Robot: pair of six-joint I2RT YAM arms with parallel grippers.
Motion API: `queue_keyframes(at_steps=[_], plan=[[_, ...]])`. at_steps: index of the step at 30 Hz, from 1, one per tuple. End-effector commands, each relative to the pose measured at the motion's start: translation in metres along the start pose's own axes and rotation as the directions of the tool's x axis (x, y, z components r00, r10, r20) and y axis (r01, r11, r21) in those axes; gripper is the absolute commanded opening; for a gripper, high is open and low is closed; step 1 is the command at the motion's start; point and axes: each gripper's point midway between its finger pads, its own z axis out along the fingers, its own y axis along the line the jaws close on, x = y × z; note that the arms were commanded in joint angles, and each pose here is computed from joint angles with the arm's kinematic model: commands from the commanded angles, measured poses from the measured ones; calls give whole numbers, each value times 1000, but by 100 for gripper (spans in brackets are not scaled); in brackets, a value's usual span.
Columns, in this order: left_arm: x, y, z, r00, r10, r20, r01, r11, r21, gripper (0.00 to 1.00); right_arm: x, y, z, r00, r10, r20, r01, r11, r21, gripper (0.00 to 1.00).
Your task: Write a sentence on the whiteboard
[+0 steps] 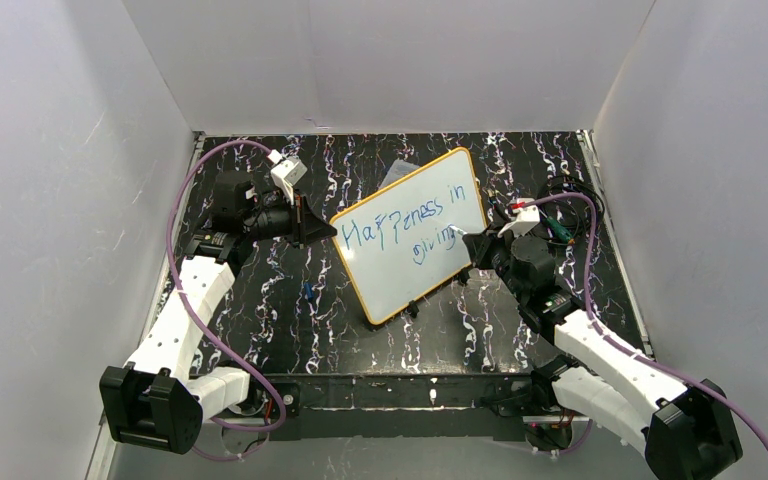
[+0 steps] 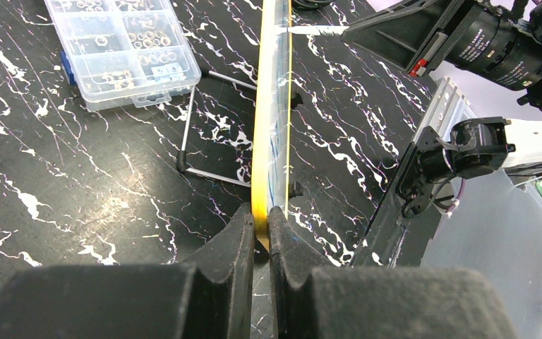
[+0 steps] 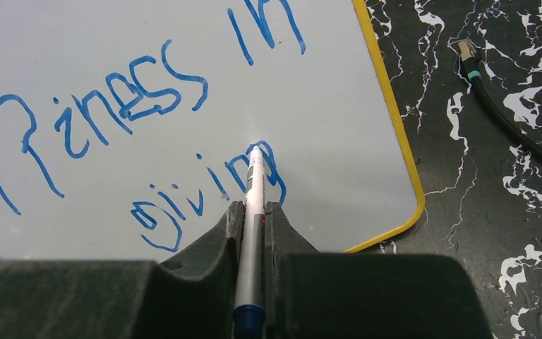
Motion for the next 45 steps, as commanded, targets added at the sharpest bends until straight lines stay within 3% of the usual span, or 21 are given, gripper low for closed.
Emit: queue_keyframes(at_steps=[1,10,24,32,45], plan=[[-4,-11,-2,998,59,18,-60,997,45,0,-11,8,-1,999,13,37,-12,1000,-28,1],[-4,-11,-2,998,59,18,-60,997,45,0,18,-8,-4,999,1,-34,-1,1000,16,1],[-5,-11,-2,998,61,19,-61,997,45,0,28,-13,-6,999,9,-53,-8,1000,30,1],[-5,-11,-2,998,60,19,-61,997,45,0,26,-12,-8,998,10,-56,-9,1000,27,1],[-5,-11,-2,998,59,19,-59,997,45,0,-8,-20,-16,999,-18,46,14,995,99,1]])
